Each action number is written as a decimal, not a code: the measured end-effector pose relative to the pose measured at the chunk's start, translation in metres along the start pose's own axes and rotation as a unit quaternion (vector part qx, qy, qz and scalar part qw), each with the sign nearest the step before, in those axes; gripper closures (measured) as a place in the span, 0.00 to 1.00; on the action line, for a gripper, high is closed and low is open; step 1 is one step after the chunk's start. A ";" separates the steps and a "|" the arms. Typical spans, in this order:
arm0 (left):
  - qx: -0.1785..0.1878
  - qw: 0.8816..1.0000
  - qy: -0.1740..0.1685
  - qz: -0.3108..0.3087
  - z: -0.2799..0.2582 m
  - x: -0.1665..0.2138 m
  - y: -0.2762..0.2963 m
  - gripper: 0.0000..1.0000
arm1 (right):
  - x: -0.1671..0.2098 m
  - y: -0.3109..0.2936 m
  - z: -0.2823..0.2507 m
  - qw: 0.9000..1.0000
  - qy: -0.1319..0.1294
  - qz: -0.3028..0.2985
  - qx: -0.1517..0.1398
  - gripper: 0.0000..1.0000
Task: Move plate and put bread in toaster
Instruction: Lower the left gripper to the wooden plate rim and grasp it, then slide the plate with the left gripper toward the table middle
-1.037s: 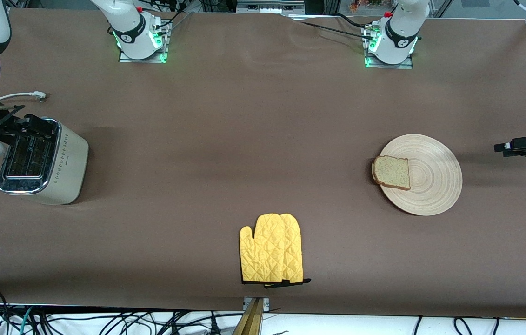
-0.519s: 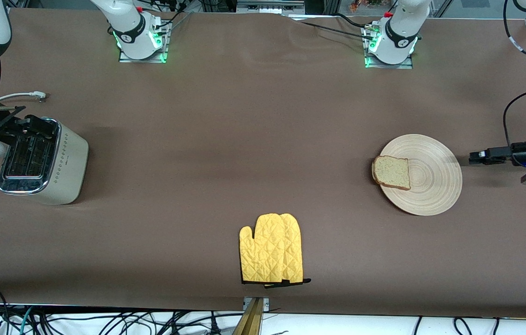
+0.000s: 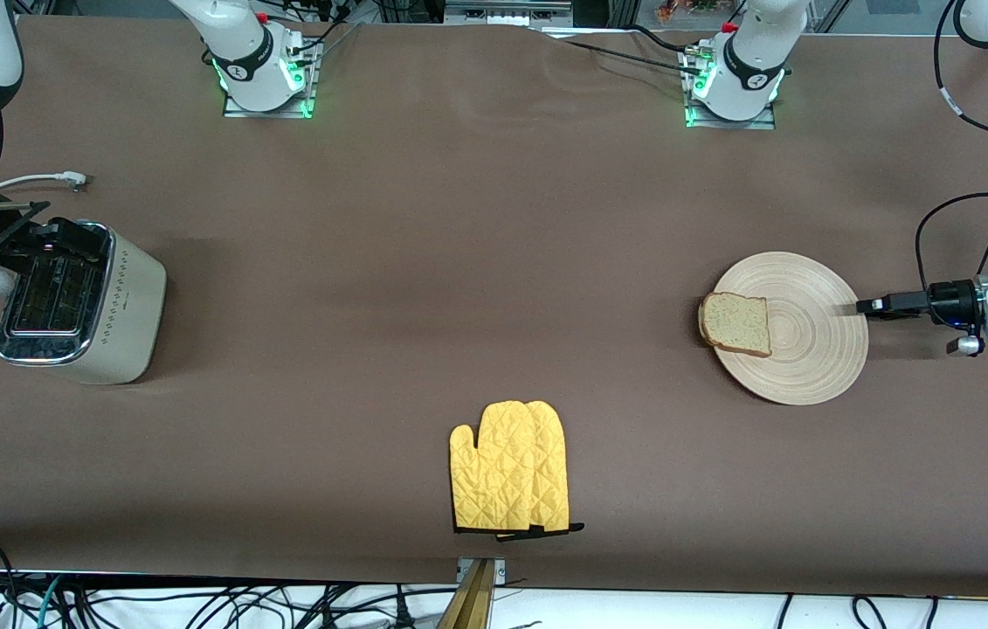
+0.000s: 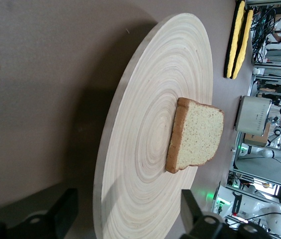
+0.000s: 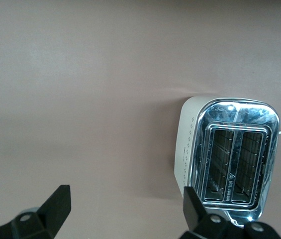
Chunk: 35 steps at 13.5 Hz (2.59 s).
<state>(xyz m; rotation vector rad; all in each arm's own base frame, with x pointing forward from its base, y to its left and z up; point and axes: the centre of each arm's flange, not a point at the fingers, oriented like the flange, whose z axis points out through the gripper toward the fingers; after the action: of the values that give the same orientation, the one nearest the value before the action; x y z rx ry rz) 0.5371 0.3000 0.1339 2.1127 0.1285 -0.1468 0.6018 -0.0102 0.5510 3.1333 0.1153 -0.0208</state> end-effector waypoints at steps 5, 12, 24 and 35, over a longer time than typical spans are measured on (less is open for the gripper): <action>0.004 0.997 -0.002 0.083 0.007 0.012 0.000 0.70 | 0.000 0.000 -0.001 1.000 0.001 0.000 0.000 0.00; -0.022 0.992 -0.017 0.121 0.022 0.027 0.021 0.90 | 0.000 -0.001 -0.001 1.000 0.001 -0.001 0.000 0.00; -0.102 0.966 -0.196 0.130 0.327 0.083 0.216 0.90 | 0.017 -0.025 0.043 0.999 -0.034 -0.022 0.005 0.00; -0.060 0.995 -0.065 0.049 0.475 0.071 0.255 0.90 | 0.026 -0.046 0.075 0.995 -0.058 -0.012 0.081 0.00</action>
<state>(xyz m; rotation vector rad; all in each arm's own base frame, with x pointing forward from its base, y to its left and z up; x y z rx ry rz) 0.6201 -0.2361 0.0926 1.9800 -0.0437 -0.2113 0.6229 0.0373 0.4759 3.2815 0.1594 -0.2246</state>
